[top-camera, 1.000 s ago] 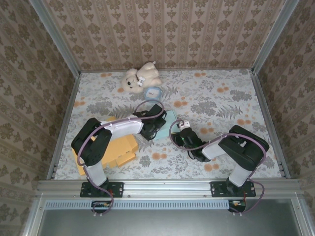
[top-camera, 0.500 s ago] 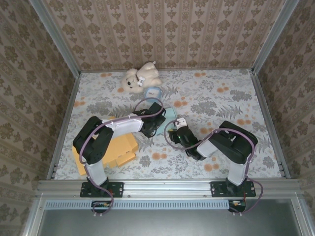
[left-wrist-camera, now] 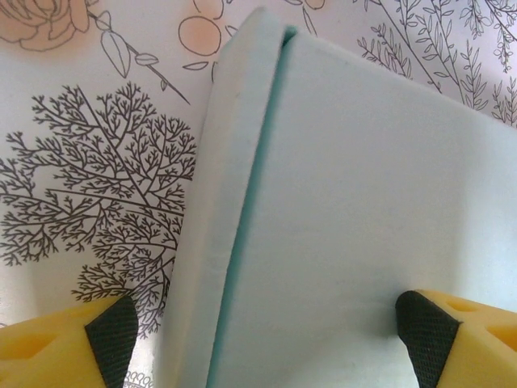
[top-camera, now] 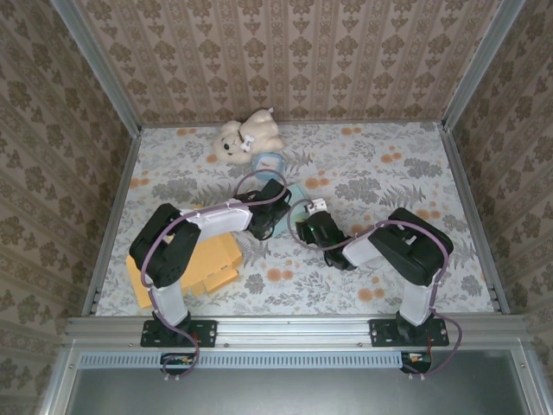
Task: Fold the paper box
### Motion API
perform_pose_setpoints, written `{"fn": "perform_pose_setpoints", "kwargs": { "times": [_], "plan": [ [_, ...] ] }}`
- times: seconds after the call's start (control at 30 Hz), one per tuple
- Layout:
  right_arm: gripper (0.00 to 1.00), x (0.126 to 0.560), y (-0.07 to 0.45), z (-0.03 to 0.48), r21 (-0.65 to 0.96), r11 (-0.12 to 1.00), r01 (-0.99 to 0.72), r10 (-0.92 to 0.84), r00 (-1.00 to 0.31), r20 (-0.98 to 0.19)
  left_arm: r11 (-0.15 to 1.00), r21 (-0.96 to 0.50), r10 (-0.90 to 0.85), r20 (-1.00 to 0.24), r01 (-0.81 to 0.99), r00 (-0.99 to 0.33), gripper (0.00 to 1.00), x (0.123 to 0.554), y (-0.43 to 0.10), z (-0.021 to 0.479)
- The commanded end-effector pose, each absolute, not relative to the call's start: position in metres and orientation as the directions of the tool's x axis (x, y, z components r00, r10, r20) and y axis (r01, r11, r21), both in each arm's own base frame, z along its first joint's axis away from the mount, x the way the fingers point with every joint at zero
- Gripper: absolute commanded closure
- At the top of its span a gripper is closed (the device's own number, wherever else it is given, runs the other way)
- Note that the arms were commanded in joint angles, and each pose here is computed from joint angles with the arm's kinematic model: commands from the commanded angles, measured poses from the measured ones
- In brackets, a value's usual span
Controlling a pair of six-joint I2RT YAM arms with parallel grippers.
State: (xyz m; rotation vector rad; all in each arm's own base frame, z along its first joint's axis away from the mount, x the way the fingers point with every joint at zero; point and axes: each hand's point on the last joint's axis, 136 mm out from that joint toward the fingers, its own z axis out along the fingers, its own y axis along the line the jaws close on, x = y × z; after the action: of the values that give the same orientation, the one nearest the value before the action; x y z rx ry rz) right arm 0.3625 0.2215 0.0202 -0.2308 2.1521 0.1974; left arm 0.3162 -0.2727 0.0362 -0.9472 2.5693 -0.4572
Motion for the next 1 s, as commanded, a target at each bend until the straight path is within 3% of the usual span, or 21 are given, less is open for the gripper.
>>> {"fn": "perform_pose_setpoints", "kwargs": {
  "times": [0.0, 0.3, 0.53, 0.6, 0.77, 0.97],
  "plan": [
    [0.42, 0.356, 0.218, 0.006, 0.161, 0.960, -0.228, -0.038, -0.678, -0.734, 0.842, -0.098, -0.540, -0.115, -0.531, -0.834, 0.11, 0.246, -0.238, -0.014],
    [0.42, 0.352, 0.208, 0.016, 0.400, 0.904, -0.151, 0.125, -0.801, -0.585, 0.887, -0.196, -0.455, -0.208, -0.419, -0.866, 0.08, 0.256, -0.263, 0.037],
    [0.44, 0.345, 0.193, 0.034, 0.404, 0.910, -0.091, 0.160, -0.822, -0.547, 0.922, -0.258, -0.371, -0.383, -0.288, -0.846, 0.07, 0.278, -0.257, 0.082],
    [0.48, 0.347, 0.190, 0.037, 0.416, 0.906, -0.078, 0.173, -0.830, -0.531, 0.930, -0.265, -0.350, -0.431, -0.254, -0.831, 0.07, 0.289, -0.251, 0.093],
    [0.74, 0.352, 0.188, 0.041, 0.477, 0.877, -0.054, 0.220, -0.838, -0.500, 0.927, -0.375, -0.210, -0.561, 0.019, -0.800, 0.06, 0.332, -0.266, 0.109],
    [0.80, 0.362, 0.199, 0.040, 0.513, 0.857, -0.057, 0.228, -0.851, -0.474, 0.824, -0.505, -0.127, -0.605, 0.257, -0.786, 0.08, 0.368, -0.294, 0.099]
  ]
}}
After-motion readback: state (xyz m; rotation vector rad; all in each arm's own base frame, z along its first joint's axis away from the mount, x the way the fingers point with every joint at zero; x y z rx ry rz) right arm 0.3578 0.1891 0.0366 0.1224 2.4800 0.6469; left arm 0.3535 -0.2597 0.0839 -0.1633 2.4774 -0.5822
